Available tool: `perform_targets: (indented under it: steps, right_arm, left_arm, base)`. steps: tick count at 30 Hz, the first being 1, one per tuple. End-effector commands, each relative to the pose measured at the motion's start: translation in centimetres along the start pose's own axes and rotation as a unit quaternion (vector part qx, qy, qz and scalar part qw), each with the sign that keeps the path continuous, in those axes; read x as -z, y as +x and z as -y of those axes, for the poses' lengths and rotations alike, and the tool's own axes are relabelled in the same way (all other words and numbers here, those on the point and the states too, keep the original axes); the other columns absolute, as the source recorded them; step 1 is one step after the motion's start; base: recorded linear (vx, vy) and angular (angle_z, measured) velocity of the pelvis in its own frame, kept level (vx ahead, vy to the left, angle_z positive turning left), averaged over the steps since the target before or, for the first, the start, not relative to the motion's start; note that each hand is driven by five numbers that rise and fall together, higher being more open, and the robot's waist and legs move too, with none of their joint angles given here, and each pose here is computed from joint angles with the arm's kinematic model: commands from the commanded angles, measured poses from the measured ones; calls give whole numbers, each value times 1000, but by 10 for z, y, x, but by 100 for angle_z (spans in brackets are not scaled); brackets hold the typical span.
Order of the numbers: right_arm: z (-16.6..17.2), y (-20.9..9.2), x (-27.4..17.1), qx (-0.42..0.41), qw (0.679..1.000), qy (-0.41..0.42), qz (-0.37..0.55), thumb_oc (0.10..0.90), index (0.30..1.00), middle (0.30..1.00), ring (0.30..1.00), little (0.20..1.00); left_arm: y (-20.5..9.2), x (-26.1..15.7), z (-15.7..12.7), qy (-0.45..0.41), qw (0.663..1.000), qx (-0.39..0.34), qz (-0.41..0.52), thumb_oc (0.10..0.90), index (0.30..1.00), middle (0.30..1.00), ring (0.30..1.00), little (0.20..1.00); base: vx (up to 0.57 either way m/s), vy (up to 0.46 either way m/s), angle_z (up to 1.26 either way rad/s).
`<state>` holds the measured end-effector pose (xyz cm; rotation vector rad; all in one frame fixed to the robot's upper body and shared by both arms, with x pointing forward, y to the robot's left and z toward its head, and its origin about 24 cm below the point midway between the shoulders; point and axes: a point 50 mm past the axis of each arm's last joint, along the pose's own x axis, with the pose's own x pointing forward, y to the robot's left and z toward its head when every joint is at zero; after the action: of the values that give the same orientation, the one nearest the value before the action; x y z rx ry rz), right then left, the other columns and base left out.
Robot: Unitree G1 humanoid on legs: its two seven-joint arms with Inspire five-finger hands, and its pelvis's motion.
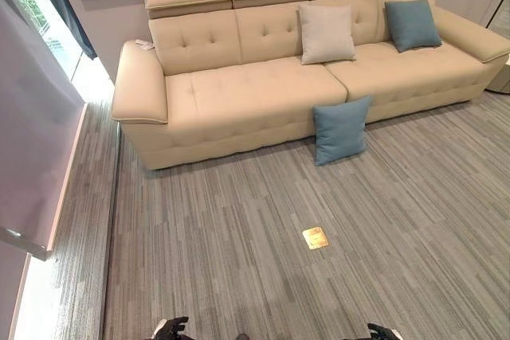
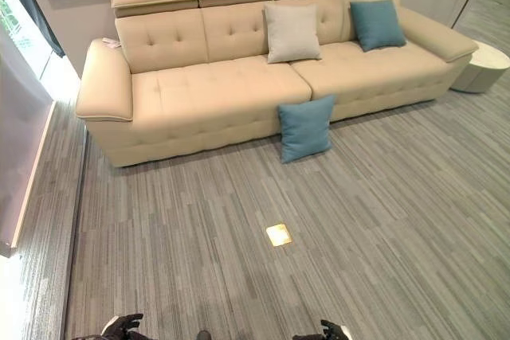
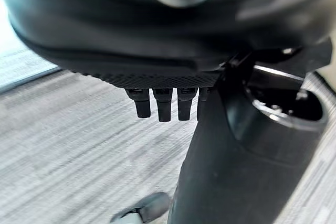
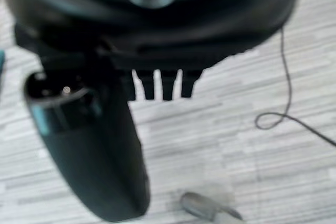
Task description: Pick up all the scattered cushions and arrange them neatly on the sofa.
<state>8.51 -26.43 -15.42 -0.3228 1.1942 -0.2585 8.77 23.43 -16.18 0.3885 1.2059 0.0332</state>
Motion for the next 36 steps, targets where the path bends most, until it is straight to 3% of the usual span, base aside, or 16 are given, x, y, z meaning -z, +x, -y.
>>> perform_targets:
  steps: [1, 28, 36]
  right_arm:
    - [5, 2, -11, 6, 999, -28, 13, 800, 900, 900, 900, 900]
    - [6, 3, -10, 4, 999, -42, 4, 800, 900, 900, 900, 900]
    - [6, 3, -14, 6, 999, -52, 8, 800, 900, 900, 900, 900]
  left_arm:
    - [3, -11, -1, 15, 1000, 0, 0, 800, 900, 900, 900, 900]
    - [5, -31, -3, 35, 999, -5, 30, 800, 900, 900, 900, 900]
    - [6, -54, -5, 43, 997, -6, 67, 800, 900, 900, 900, 900]
  base:
    - [-2, 9, -4]
    - [-12, 14, -13]
    - [-21, -102, -44]
